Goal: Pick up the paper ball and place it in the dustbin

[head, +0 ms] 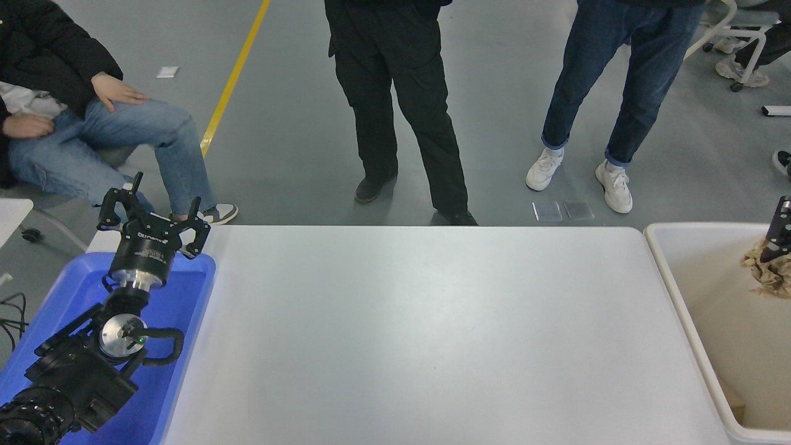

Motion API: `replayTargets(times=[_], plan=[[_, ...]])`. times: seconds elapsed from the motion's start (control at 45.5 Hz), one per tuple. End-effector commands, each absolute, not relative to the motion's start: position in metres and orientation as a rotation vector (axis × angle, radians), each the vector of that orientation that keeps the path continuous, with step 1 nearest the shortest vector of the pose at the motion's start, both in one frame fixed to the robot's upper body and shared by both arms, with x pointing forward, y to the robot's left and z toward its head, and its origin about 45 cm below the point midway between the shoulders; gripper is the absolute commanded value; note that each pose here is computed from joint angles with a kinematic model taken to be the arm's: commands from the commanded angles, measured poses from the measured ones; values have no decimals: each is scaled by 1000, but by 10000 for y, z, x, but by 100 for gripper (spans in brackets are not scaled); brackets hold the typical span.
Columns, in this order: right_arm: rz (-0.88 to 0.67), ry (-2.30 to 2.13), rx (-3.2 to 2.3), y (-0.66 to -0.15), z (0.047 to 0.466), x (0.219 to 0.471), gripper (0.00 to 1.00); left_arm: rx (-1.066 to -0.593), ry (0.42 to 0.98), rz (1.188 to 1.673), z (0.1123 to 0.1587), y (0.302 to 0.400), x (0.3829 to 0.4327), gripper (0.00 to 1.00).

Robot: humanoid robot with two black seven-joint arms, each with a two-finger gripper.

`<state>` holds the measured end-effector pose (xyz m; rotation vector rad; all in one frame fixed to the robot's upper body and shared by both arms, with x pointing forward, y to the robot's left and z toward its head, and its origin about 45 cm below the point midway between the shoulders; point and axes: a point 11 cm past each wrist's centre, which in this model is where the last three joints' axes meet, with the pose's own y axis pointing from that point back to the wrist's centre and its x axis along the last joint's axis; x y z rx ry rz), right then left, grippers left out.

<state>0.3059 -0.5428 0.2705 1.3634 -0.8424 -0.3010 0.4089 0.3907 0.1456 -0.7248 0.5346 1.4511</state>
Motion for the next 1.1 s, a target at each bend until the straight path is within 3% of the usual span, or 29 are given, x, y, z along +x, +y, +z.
replayTargets(times=[0.0, 0.132, 0.484, 1.077], plan=[[-214, -1074, 1119, -6160, 2183, 2702, 0, -727, 533, 1453, 1460, 3914, 4089, 98], [-167, -1144, 1032, -6441, 2050, 2696, 0, -728, 533, 1452, 1462, 3910, 4091, 98], [-88, -1243, 955, -6395, 1337, 2707, 0, -728, 534, 1451, 1459, 3903, 4092, 98], [32, -1301, 975, -5948, 1050, 3045, 0, -730, 533, 1451, 1465, 3911, 4091, 98]])
